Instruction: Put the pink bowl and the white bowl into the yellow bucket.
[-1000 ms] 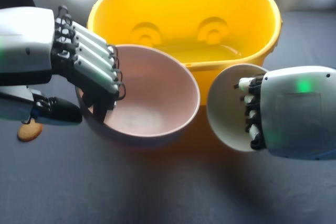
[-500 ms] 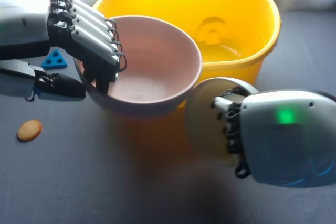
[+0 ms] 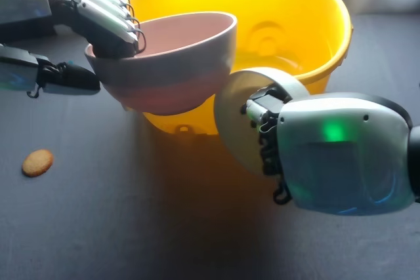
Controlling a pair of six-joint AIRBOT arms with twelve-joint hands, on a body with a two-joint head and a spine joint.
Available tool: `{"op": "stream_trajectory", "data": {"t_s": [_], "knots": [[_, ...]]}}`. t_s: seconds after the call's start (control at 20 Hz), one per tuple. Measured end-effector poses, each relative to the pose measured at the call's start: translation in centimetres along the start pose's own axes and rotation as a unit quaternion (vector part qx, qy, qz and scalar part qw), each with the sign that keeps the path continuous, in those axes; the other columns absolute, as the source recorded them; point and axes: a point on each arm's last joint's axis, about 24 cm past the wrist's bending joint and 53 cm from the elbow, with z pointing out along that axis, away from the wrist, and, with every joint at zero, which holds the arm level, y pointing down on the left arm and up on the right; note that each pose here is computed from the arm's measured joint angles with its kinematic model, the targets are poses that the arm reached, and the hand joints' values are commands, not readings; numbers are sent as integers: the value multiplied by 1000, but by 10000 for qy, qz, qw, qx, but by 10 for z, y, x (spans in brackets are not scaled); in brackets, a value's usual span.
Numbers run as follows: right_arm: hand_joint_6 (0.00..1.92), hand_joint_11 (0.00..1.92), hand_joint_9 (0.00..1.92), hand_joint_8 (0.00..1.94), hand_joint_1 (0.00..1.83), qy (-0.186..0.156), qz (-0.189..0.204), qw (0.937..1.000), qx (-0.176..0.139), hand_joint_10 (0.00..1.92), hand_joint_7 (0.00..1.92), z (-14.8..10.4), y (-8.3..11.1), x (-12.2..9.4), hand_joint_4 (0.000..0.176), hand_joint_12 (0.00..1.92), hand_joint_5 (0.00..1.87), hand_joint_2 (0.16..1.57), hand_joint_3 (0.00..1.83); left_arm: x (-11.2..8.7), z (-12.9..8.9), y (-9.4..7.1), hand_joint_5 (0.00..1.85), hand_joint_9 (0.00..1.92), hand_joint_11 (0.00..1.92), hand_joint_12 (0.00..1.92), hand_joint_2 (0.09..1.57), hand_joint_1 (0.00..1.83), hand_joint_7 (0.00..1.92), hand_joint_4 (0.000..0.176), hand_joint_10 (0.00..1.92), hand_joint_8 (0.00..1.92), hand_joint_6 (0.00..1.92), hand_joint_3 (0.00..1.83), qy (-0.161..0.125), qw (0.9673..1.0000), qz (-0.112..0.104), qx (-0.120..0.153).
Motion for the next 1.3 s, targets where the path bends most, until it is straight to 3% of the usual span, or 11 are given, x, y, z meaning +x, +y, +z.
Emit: {"op": "stream_trajectory", "data": {"t_s": [0.15, 0.3, 0.45, 0.6, 0.65, 0.9, 0.95, 1.15, 1.25, 1.3], "knots": [[969, 798, 932, 779, 1378, -119, -169, 9998, 55, 1114, 1059, 4, -8, -7, 0, 1037, 998, 1089, 0, -8, -1, 7, 771, 713, 690, 1598, 1218, 1345, 767, 0, 1531, 1466, 1062, 0, -121, 9999, 25, -64], [960, 818, 937, 761, 1378, -96, -308, 9993, 171, 1116, 1056, 4, -21, -1, 0, 1020, 1009, 1088, 0, -11, -2, 12, 734, 663, 693, 1705, 1251, 1333, 691, 0, 1638, 1570, 1079, 1, -151, 9998, 38, -109], [1019, 791, 910, 803, 1375, -53, -332, 9989, 327, 1143, 1030, 4, -38, 6, 0, 1042, 982, 1099, 2, -18, -2, 15, 744, 678, 647, 1675, 1246, 1335, 683, 0, 1603, 1561, 1117, 0, -227, 9997, 76, -106], [987, 821, 932, 786, 1376, -97, -236, 9986, 466, 1118, 1031, 8, -53, 9, 0, 1027, 1003, 1093, 0, -22, 4, 21, 843, 702, 667, 1735, 1222, 1346, 736, 0, 1630, 1517, 907, 0, -295, 9995, 70, -105], [993, 818, 926, 794, 1376, -107, -273, 9981, 535, 1125, 1030, 9, -57, 9, 0, 1033, 998, 1094, 1, -22, 6, 23, 778, 701, 665, 1690, 1228, 1341, 724, 0, 1585, 1512, 1059, 3, -300, 9995, 67, -109], [1031, 791, 925, 789, 1375, 9, -366, 9966, 740, 1126, 1043, 8, -77, 24, 0, 1045, 967, 1098, 0, -30, 9, 28, 759, 698, 690, 1669, 1239, 1337, 689, 0, 1586, 1558, 1076, 0, -431, 9989, 72, -183], [1012, 817, 933, 767, 1377, 21, -372, 9964, 759, 1108, 1049, 8, -80, 25, 0, 1019, 989, 1092, 0, -27, 11, 29, 734, 654, 668, 1735, 1259, 1330, 654, 0, 1654, 1613, 1091, 1, -392, 9990, 95, -194], [1063, 808, 935, 812, 1376, 54, -350, 9958, 841, 1096, 1037, 6, -89, 31, 0, 1024, 950, 1099, 0, -20, 20, 33, 733, 675, 660, 1675, 1251, 1333, 668, 0, 1601, 1604, 1127, 1, -313, 9992, 151, -205], [1094, 800, 902, 819, 1372, 147, -345, 9948, 943, 1134, 1020, 4, -100, 42, 0, 1032, 947, 1108, 0, -20, 21, 33, 773, 664, 704, 1838, 1272, 1218, 631, 0, 1796, 1756, 1115, 2, -322, 9991, 166, -208], [1080, 820, 913, 794, 1373, 222, -347, 9941, 1001, 1112, 1039, 2, -106, 49, 0, 1014, 954, 1103, 0, -19, 23, 33, 742, 636, 650, 1818, 1280, 1192, 646, 0, 1759, 1769, 1152, 3, -313, 9992, 162, -194]]}}
